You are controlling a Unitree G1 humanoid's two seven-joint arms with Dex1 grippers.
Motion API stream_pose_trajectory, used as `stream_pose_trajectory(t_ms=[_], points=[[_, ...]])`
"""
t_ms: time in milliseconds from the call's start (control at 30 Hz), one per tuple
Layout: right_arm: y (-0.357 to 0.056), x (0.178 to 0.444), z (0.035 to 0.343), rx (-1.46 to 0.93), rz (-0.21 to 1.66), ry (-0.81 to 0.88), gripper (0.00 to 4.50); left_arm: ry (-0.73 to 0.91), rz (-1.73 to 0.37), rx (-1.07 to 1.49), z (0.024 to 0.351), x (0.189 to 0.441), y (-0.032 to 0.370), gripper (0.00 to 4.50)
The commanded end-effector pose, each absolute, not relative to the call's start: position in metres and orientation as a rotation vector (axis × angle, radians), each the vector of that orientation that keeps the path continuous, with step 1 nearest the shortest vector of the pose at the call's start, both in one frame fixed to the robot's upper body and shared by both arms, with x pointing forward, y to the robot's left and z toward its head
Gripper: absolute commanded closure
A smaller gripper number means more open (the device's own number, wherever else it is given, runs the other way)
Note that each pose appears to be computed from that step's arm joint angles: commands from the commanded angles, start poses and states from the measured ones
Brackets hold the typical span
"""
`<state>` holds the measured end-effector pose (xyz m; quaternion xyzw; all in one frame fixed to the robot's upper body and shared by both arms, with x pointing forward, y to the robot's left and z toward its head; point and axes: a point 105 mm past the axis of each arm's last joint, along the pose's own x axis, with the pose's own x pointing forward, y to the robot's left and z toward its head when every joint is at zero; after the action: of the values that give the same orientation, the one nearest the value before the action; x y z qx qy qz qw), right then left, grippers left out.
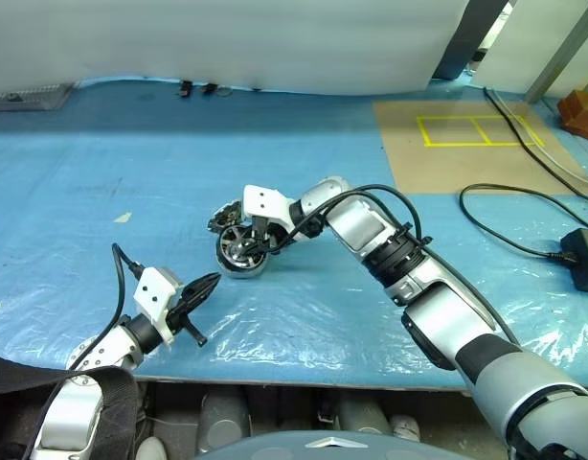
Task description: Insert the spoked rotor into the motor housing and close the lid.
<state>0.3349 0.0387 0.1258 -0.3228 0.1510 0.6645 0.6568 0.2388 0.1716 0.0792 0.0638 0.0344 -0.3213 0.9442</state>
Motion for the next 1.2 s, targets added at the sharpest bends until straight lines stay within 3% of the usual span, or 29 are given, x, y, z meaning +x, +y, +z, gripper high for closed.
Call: stream_pose_trajectory(t_ms=[33, 1200], points=[[0.038, 0.333, 0.116, -0.769, 1.504, 0.358, 3.26, 0.036, -0.669, 0.144, 0.088, 0.239, 0.168, 4.5], [0.049, 0.34, 0.158, -0.781, 1.477, 0.224, 3.26, 0.035, -0.675, 0.144, 0.088, 0.244, 0.165, 4.5]])
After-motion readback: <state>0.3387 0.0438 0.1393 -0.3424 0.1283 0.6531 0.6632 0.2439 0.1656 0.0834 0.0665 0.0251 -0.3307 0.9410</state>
